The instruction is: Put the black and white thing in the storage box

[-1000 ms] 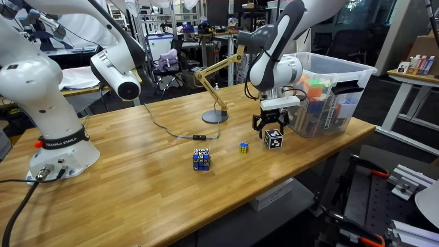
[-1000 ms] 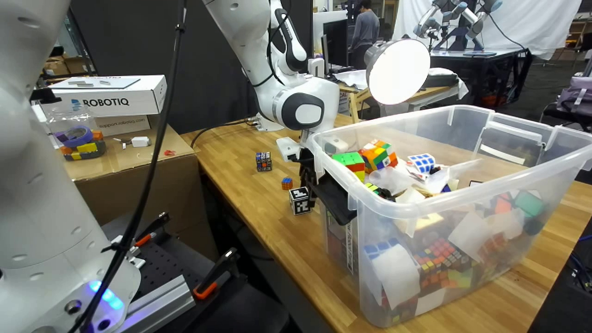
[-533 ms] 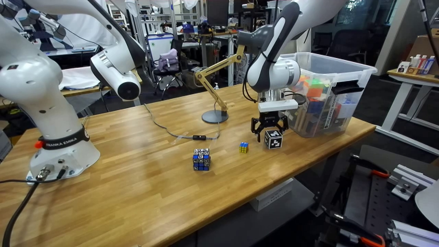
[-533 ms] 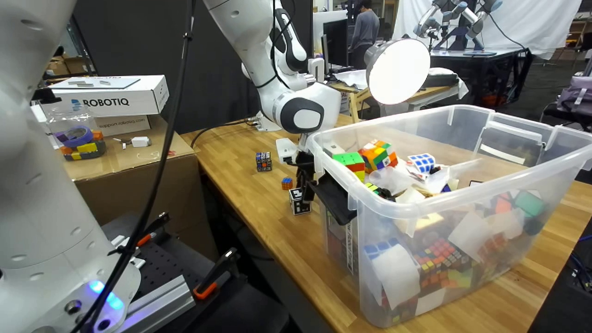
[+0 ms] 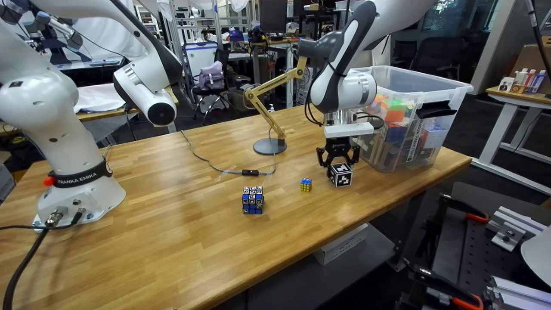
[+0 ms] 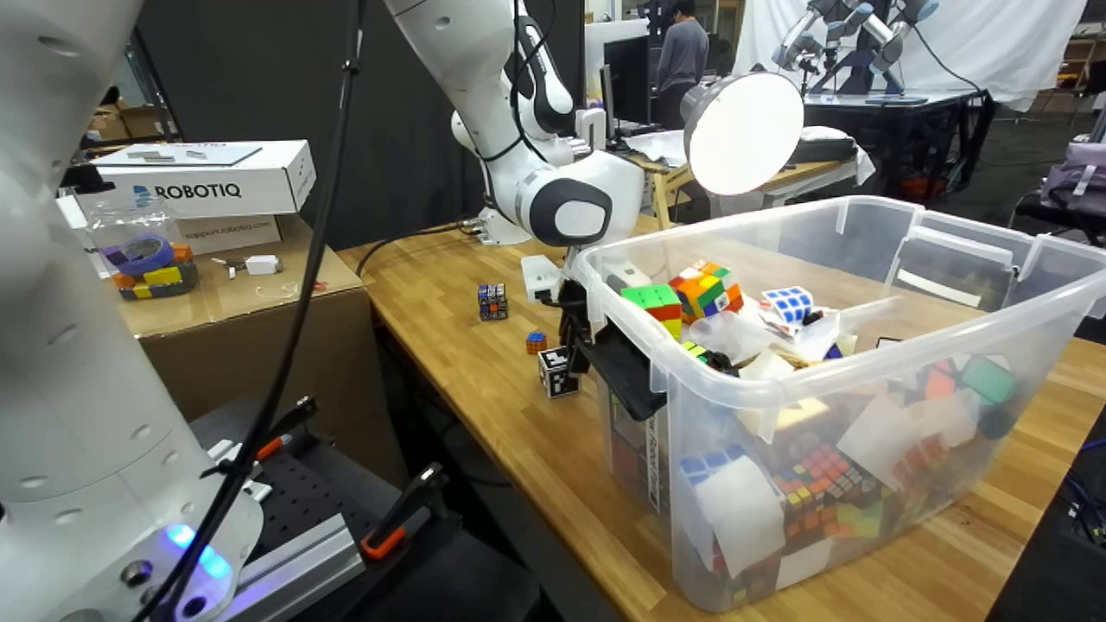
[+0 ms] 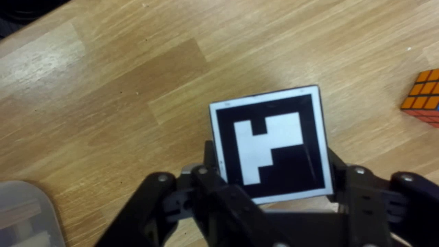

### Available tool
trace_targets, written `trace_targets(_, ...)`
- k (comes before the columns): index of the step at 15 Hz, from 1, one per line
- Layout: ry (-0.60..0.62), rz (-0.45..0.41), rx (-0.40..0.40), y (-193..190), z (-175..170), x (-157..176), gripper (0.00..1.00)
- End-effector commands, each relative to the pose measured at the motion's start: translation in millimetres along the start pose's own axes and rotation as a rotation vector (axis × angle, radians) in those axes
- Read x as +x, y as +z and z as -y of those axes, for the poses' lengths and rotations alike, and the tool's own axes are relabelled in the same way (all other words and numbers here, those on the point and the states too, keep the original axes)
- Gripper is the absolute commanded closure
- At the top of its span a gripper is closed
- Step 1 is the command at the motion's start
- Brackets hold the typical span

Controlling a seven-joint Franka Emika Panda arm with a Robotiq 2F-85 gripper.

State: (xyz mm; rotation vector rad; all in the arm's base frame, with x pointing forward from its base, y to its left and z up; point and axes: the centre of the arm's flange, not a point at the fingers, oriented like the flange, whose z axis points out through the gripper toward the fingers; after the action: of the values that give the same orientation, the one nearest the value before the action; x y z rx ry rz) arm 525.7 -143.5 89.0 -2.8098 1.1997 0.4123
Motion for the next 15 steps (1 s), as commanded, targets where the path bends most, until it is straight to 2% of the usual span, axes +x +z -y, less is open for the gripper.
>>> trace_targets(1, -0.001, 0.021, -0.001, -8, -4, 2, 0.6)
trace_targets(4, -0.02, 0.018, -0.002, -16, -8, -2, 0.61)
trace_targets(6, -0.072, 0.025, 0.025, -26, -9, -12, 0.61)
trace_targets(11, -0.244, -0.026, 0.054, -74, -11, -45, 0.61)
trace_targets(15, -0.363, -0.071, 0.14, -121, -15, -79, 0.61)
